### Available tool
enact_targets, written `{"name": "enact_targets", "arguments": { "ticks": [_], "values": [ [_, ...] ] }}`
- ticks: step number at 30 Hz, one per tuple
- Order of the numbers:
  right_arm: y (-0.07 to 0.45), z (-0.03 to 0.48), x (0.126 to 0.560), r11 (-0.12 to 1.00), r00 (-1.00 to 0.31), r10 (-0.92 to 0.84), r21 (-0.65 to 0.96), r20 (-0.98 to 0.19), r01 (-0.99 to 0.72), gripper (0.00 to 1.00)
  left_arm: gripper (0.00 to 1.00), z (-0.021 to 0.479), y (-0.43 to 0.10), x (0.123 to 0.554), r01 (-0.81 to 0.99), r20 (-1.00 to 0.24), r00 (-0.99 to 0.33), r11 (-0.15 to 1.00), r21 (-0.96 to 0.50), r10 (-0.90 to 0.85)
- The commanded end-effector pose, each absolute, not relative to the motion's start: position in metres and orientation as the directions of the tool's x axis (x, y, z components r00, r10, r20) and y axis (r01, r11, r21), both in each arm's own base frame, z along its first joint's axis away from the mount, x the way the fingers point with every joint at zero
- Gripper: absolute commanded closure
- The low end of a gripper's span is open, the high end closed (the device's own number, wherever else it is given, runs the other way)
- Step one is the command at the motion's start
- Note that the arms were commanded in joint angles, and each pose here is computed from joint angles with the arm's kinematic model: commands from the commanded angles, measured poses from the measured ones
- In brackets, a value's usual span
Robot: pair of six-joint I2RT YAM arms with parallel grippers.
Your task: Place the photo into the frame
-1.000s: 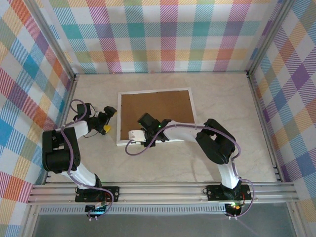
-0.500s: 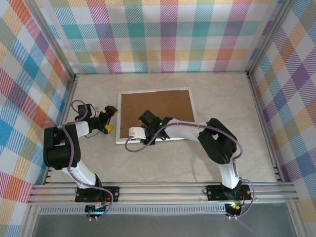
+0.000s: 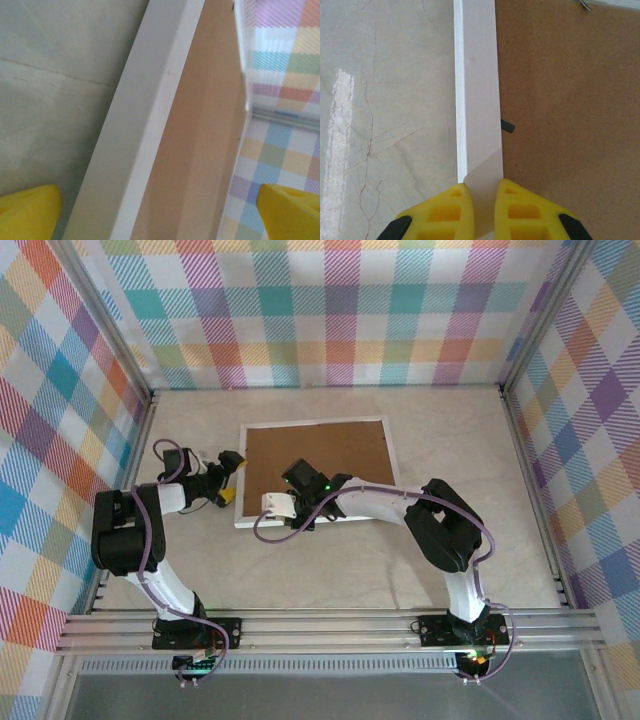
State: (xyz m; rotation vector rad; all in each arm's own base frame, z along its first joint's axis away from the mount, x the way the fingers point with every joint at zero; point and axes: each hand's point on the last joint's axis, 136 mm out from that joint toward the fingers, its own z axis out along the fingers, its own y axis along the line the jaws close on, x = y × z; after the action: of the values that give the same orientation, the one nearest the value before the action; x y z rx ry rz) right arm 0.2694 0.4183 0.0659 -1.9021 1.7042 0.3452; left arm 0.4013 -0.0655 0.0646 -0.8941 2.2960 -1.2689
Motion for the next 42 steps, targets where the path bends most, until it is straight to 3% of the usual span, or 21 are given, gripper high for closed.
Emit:
{"name": "enact_targets", "arguments": {
  "ticks": [1,20,33,42],
  "values": [
    [0.437,0.122,0.284,0.005,0.186,-0.746,-0.285,-0.639,-0.958,1.00,0.00,0.056,-0.090,0.390,-0.351,0.054,-0.784,0.370,-0.860,-0.618],
    [0.440,0.140,0.292,0.028,0.176,-0.716,-0.280,-0.676,-0.960,1.00,0.05,0.069,-0.104,0.395,-0.294,0.064,-0.810,0.308,-0.905,-0.583],
    [0.438,0.111,0.294,0.044,0.130,-0.730,-0.236,-0.671,-0.971,1.00,0.42,0.086,-0.116,0.399,-0.207,0.025,-0.828,0.263,-0.942,-0.561],
    [0.433,0.098,0.296,0.067,0.098,-0.739,-0.218,-0.667,-0.974,1.00,0.61,0.084,-0.120,0.397,-0.216,0.036,-0.831,0.262,-0.941,-0.556]
  ]
}}
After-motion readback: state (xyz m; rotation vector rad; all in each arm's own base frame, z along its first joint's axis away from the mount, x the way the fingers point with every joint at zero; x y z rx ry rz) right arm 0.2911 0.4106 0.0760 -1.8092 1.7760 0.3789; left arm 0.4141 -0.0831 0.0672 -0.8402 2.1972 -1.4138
